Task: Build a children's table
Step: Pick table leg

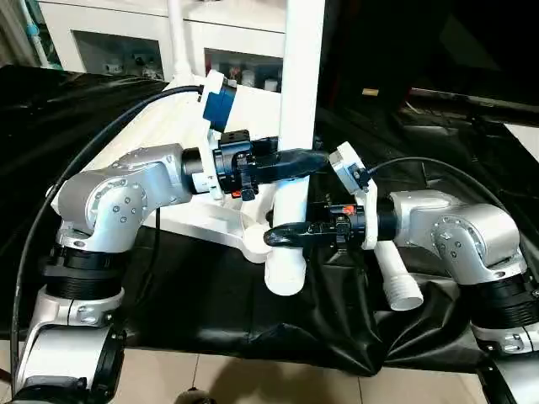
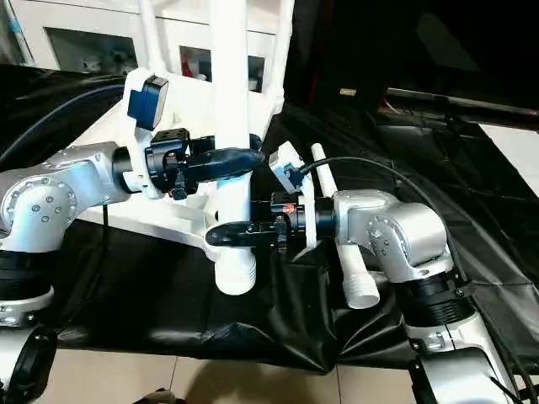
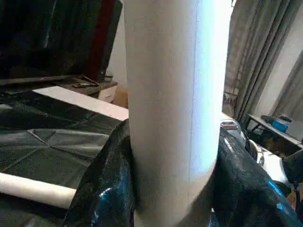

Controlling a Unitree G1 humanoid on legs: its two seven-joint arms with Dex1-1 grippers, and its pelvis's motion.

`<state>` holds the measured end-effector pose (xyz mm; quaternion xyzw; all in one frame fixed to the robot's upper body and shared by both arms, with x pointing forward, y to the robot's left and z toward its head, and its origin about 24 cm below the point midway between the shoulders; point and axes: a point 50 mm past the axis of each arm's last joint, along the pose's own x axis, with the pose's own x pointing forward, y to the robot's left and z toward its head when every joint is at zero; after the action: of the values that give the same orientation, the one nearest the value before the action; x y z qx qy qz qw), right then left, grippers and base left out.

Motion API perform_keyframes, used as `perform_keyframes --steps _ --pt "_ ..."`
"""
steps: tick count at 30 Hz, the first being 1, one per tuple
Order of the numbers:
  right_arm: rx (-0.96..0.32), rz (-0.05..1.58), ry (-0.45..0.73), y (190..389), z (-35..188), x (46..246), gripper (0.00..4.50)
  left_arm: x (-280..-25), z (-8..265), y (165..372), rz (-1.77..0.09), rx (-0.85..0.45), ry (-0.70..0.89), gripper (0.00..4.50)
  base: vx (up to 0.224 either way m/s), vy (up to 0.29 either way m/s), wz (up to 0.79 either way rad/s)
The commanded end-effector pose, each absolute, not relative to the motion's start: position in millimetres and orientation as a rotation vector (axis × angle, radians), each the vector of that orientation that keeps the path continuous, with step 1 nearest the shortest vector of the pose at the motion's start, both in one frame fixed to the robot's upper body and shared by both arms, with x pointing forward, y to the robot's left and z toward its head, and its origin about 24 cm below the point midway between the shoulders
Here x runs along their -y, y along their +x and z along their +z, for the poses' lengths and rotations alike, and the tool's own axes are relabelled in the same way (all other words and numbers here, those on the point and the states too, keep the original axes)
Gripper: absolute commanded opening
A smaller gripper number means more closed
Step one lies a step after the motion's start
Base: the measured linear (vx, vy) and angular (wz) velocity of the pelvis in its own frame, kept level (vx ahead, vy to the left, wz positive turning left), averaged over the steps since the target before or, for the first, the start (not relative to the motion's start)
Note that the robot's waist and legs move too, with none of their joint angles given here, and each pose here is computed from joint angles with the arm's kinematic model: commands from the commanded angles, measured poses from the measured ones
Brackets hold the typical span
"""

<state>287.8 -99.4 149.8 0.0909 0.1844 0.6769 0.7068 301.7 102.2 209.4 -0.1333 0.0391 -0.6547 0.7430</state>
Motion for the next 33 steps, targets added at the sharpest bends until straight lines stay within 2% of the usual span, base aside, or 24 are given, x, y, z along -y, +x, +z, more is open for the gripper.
perform_keyframes --steps 1,3,10,12,13,14,16,17,18,19,20,22,24,28,29,30,31,33 --pt "-0.42 1.509 0.205 285.9 148 100.6 2.09 -97 219 300 -1.452 -0.046 -0.251 1.81 0.0 0.0 0.0" --pt "-0.422 1.514 0.208 285.4 148 99.9 1.93 -98 220 301 -1.447 -0.043 -0.252 1.81 0.0 0.0 0.0" --pt "-0.425 1.515 0.214 285.8 146 98.8 1.88 -98 219 305 -1.403 -0.036 -0.236 1.81 0.0 0.0 0.0" --pt "-0.422 1.509 0.213 286.5 146 98.8 1.88 -99 218 308 -1.374 -0.055 -0.279 1.81 0.0 0.0 0.0" --pt "-0.416 1.498 0.214 287.7 147 99.3 1.88 -101 219 309 -1.362 -0.049 -0.3 2.37 0.0 0.0 0.0" --pt "-0.409 1.487 0.219 288.6 147 100.0 1.87 -102 221 310 -1.35 -0.03 -0.33 2.51 0.0 0.0 0.0" --pt "-0.388 1.46 0.237 290.7 148 101.5 1.86 -105 225 312 -1.328 0.025 -0.398 2.51 0.0 0.0 0.0" --pt "-0.381 1.45 0.244 291.3 149 102.0 1.85 -106 226 313 -1.321 0.046 -0.414 2.68 0.0 0.0 0.0" --pt "-0.366 1.435 0.26 292.2 150 103.2 1.84 -107 228 314 -1.3 0.115 -0.465 2.95 0.0 0.0 0.0" --pt "-0.357 1.427 0.27 292.6 150 103.8 1.84 -109 230 315 -1.284 0.157 -0.498 2.95 0.0 0.0 0.0" --pt "-0.328 1.398 0.3 294.6 153 105.7 1.84 -113 233 317 -1.244 0.253 -0.647 2.98 0.0 0.0 0.0" --pt "-0.309 1.383 0.323 295.6 154 106.9 1.84 -117 235 318 -1.223 0.303 -0.76 2.98 0.0 0.0 0.0" --pt "-0.269 1.337 0.357 299.0 157 110.6 1.84 -124 235 318 -1.204 0.396 -0.963 2.98 0.0 0.0 0.0" --pt "-0.187 1.167 0.359 309.8 161 120.6 1.84 -137 226 315 -1.174 0.466 -1.113 2.98 0.0 0.0 0.0" --pt "-0.153 1.054 0.325 316.9 162 126.4 1.84 -140 219 319 -1.135 0.41 -1.053 2.98 0.0 0.0 0.0" --pt "-0.153 1.054 0.325 316.9 162 126.4 1.84 -140 219 319 -1.135 0.41 -1.053 2.98 0.0 0.0 0.0" --pt "-0.144 0.975 0.281 322.0 161 130.1 1.84 -141 212 322 -1.101 0.345 -0.956 2.98 0.0 0.0 0.0" --pt "-0.154 0.842 0.159 328.8 156 136.4 1.84 -137 188 335 -0.973 0.133 -0.549 2.98 0.0 0.0 0.0"
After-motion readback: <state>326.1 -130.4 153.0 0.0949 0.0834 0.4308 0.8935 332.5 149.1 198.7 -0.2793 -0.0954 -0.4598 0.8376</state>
